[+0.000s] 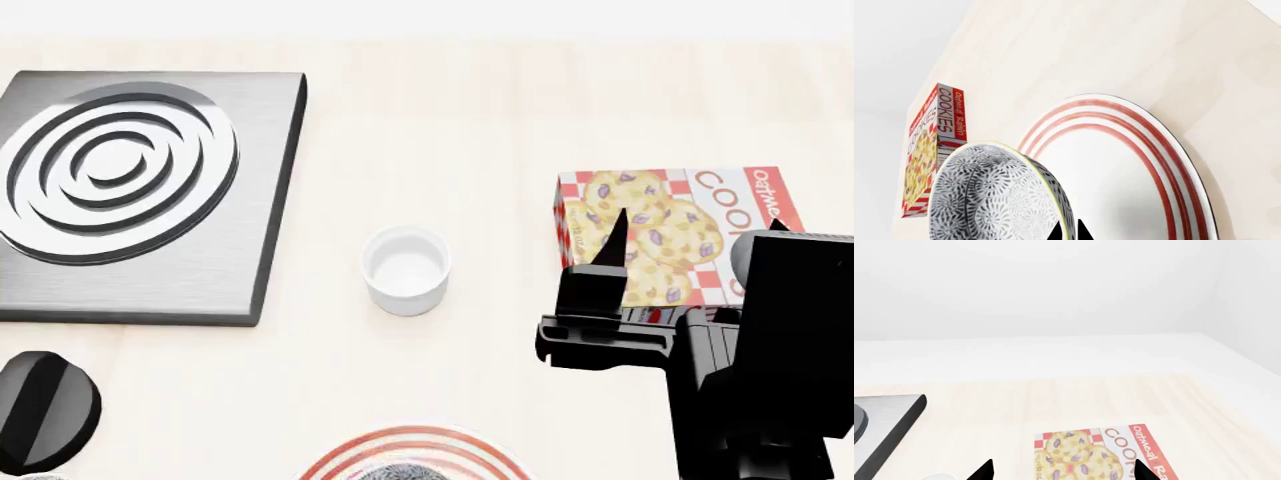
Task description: Pick the akita bowl on the stove and place it on the plate.
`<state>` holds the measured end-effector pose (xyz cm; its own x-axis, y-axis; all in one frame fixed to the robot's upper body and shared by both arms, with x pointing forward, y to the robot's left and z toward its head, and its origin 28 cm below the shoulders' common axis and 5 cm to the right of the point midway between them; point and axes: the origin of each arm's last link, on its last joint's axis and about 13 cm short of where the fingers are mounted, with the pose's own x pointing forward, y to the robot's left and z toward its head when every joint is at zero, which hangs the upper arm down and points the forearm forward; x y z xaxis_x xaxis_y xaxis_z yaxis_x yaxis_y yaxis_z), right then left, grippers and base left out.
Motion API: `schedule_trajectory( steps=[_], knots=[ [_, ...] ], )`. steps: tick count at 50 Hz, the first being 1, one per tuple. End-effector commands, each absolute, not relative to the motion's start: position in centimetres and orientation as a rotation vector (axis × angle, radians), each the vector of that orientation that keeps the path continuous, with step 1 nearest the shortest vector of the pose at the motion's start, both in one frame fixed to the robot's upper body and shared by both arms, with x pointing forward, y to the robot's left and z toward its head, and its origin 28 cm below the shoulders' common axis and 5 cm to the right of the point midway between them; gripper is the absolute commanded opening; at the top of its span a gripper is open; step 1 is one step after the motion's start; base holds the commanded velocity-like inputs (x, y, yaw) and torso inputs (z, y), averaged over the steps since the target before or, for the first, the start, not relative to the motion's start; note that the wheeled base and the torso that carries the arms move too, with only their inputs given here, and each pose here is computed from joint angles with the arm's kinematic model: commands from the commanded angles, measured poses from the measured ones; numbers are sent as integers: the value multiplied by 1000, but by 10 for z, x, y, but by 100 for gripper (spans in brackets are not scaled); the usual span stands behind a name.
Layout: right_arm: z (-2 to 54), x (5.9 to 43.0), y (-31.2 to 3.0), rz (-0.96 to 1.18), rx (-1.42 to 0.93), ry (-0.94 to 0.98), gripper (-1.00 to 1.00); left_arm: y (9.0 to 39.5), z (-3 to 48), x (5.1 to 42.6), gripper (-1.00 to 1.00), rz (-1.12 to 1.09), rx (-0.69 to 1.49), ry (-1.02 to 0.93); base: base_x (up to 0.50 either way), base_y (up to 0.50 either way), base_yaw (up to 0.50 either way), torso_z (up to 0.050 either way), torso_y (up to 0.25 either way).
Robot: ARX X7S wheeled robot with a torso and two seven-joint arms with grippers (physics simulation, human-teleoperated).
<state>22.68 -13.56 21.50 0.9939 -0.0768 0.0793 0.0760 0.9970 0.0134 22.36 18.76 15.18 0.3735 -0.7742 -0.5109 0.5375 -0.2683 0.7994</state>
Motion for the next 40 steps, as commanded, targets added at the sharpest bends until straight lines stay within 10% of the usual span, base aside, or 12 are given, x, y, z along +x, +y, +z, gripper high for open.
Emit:
schedule_trajectory(
  steps=[1, 40],
  knots=[
    [216, 227, -137, -84, 29, -90, 100, 182, 155, 225, -100, -1256, 1337, -272, 0, 0, 0, 0, 0],
    [216, 227, -137, -84, 29, -90, 100, 186, 144, 227, -100, -1246, 1330, -223, 0, 0, 0, 0, 0]
  ],
)
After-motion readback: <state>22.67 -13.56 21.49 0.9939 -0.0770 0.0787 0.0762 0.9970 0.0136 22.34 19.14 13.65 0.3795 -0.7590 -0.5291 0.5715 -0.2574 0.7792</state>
